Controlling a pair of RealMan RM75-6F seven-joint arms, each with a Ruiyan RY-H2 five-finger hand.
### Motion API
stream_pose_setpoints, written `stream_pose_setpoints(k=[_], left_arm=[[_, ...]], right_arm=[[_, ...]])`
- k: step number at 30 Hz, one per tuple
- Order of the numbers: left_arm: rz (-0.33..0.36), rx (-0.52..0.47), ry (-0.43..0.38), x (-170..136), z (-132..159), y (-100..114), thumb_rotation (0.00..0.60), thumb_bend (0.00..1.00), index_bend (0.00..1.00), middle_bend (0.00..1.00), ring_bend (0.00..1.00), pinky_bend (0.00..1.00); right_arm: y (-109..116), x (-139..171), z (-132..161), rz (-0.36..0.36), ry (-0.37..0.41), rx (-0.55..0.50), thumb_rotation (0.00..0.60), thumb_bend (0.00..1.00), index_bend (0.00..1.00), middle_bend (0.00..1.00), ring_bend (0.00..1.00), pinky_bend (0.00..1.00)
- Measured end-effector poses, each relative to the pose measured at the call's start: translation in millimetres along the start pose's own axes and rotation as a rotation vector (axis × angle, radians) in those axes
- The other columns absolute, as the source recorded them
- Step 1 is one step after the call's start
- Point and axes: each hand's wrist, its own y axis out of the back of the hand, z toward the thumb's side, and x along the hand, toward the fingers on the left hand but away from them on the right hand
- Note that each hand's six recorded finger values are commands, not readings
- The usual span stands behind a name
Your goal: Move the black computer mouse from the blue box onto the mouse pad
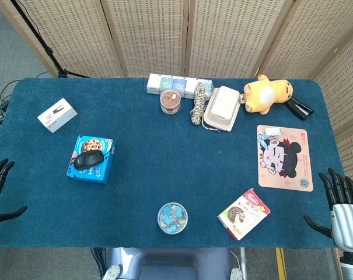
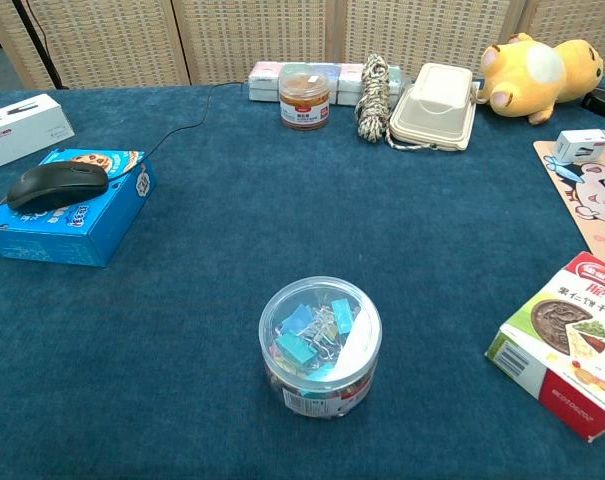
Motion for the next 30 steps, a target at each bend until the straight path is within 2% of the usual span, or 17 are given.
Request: stream_pose_setpoints(k=[13,23,26,30], left_arm=[[-0.045,-0.011,-0.040,8.0,6.0,-6.6,0.600,0.00,0.00,0.00,0.00,0.00],[-0.130,-0.080,-0.076,51.1,11.6,-20.1,0.600,0.00,0.00,0.00,0.00,0.00],[-0.170,-0.073,-0.075,71.7,15.9,-26.7,0.600,0.00,0.00,0.00,0.00,0.07],[-0.189,-0.044,-0.079,98.2,25.4,-34.3,0.600,0.00,0.00,0.00,0.03,0.21]], right_arm=[[0.2,0.9,0.7,0.017,0.000,-0.021,0.600,0.00,0.00,0.00,0.00,0.00],[5.9,5.4,3.2,0.009,0.009,-0.045,0.600,0.00,0.00,0.00,0.00,0.00],[9.0,6.5,3.8,0.004,0.015,-0.056,0.600,0.00,0.00,0.00,0.00,0.00],[11.8,7.2,2.0,0.000,0.011,-0.064,0.600,0.00,0.00,0.00,0.00,0.00]])
